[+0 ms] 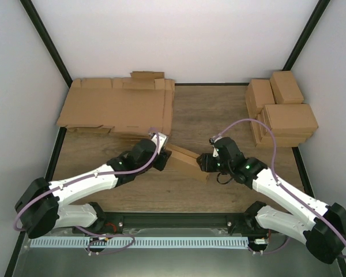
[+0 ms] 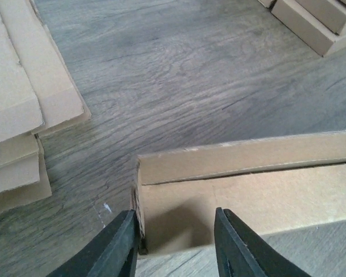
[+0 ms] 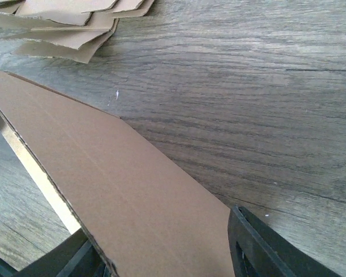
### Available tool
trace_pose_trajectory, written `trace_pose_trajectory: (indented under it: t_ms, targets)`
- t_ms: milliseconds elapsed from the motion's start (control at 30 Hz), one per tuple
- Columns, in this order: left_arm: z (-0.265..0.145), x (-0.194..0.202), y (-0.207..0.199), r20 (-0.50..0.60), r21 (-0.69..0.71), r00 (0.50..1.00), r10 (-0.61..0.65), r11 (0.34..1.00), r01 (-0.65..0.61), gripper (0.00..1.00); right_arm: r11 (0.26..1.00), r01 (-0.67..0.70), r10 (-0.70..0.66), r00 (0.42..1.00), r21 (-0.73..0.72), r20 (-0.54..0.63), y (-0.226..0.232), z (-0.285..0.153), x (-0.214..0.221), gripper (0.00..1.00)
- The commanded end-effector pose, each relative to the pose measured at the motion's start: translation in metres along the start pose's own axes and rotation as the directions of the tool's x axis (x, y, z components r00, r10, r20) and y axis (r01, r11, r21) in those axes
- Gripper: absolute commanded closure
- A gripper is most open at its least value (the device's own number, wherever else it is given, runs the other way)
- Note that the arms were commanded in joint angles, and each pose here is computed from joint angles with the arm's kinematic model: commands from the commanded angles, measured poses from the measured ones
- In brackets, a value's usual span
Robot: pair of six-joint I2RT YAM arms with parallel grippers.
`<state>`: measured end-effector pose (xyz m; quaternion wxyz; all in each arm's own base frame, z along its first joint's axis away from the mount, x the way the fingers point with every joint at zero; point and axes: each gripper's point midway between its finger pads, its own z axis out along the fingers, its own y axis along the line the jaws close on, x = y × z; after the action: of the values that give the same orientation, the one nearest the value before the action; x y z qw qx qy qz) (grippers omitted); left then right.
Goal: Fold the paper box
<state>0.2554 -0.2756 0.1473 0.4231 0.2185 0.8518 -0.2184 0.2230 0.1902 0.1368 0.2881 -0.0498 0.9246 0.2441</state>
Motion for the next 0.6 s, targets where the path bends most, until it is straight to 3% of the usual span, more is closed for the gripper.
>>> trace_pose_trajectory:
  t_ms: [0,67,167,300,367,467,500,567]
  targets:
    - [-0.010,0.007,-0.011,-0.112,0.038,0.993,0.032,0.999,-0.028,0.58,0.999,-0.006,0.008,0.999,0.038,-0.034,-0.009,0.004,0.008,0.48]
    - [-0.014,-0.002,-0.015,-0.107,0.046,0.994,0.026,0.999,-0.022,0.52,0.999,-0.005,0.006,0.999,0.037,-0.032,-0.009,0.004,0.008,0.48]
    - [-0.023,-0.012,-0.012,-0.089,0.022,0.996,0.001,1.000,0.001,0.31,0.999,-0.003,0.005,0.999,0.037,-0.033,-0.008,0.005,0.008,0.49]
    - [-0.039,-0.032,-0.008,-0.019,-0.004,0.998,-0.063,0.998,0.063,0.15,0.999,0.000,0.001,0.999,0.037,-0.041,-0.009,0.006,0.009,0.49]
    - [-0.048,-0.043,-0.003,0.027,-0.024,0.992,-0.121,0.992,0.121,0.01,0.999,0.002,-0.001,0.999,0.036,-0.040,-0.008,0.006,0.009,0.49]
    - [-0.062,-0.054,0.013,0.085,-0.101,0.959,-0.271,0.955,0.279,0.00,1.000,0.006,-0.005,0.999,0.030,-0.041,-0.007,0.006,0.009,0.49]
    - [-0.067,-0.053,0.026,0.104,-0.158,0.928,-0.358,0.915,0.371,0.00,1.000,0.007,-0.006,0.999,0.030,-0.041,-0.007,0.006,0.008,0.49]
    - [-0.069,-0.054,0.032,0.101,-0.145,0.856,-0.507,0.844,0.517,0.00,1.000,0.009,-0.007,0.999,0.027,-0.040,-0.006,0.005,0.008,0.49]
